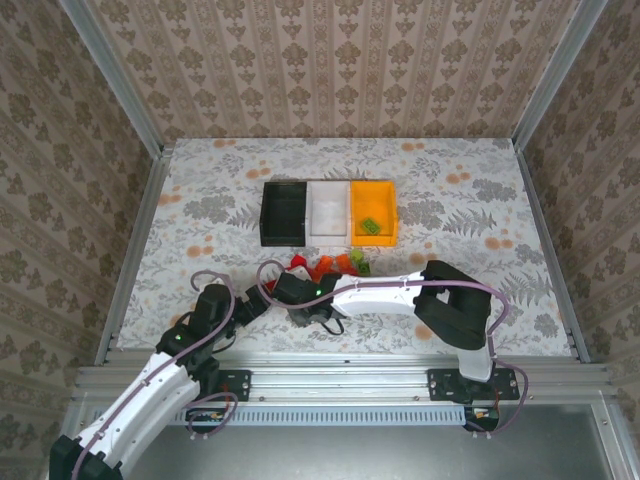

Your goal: Sort the legos into containers by color

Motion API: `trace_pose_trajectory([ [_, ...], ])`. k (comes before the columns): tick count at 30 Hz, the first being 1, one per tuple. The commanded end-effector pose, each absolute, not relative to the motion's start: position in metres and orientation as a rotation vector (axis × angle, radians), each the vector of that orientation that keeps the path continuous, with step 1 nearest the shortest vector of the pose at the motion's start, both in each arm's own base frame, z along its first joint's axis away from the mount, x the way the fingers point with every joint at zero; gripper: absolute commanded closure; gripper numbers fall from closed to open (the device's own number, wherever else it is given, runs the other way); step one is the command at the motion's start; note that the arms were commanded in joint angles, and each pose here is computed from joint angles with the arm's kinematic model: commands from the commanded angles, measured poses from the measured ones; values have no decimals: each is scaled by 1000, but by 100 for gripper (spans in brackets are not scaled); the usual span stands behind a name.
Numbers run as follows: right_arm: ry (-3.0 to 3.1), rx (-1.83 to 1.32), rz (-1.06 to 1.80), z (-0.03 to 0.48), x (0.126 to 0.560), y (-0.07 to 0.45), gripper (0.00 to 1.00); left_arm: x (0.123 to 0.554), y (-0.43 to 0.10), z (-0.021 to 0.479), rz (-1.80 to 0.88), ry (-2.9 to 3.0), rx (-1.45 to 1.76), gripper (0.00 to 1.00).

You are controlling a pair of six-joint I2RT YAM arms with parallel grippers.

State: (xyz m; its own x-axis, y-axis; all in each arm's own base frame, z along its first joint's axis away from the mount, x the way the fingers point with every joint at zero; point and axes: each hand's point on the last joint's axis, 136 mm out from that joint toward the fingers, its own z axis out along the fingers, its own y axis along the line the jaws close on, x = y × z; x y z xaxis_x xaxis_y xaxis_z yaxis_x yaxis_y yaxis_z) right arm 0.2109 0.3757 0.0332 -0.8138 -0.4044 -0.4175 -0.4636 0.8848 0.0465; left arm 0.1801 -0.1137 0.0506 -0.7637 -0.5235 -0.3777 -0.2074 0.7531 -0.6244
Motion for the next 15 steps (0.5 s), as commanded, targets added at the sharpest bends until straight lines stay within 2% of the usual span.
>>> trace_pose_trajectory([
  [1, 2678, -625, 195, 26, 210, 374, 68, 180, -111, 55, -766, 2399, -563, 0],
  [7, 2644, -611, 182, 37, 211, 369, 75, 180, -112, 54, -771, 2398, -569, 0],
  [12, 2550, -624, 251, 85, 218, 371, 77, 183, -113, 61, -784, 2377, -564, 0],
  [15, 2509, -582, 312, 120, 243, 357, 77, 185, -116, 69, -797, 2365, -540, 0],
])
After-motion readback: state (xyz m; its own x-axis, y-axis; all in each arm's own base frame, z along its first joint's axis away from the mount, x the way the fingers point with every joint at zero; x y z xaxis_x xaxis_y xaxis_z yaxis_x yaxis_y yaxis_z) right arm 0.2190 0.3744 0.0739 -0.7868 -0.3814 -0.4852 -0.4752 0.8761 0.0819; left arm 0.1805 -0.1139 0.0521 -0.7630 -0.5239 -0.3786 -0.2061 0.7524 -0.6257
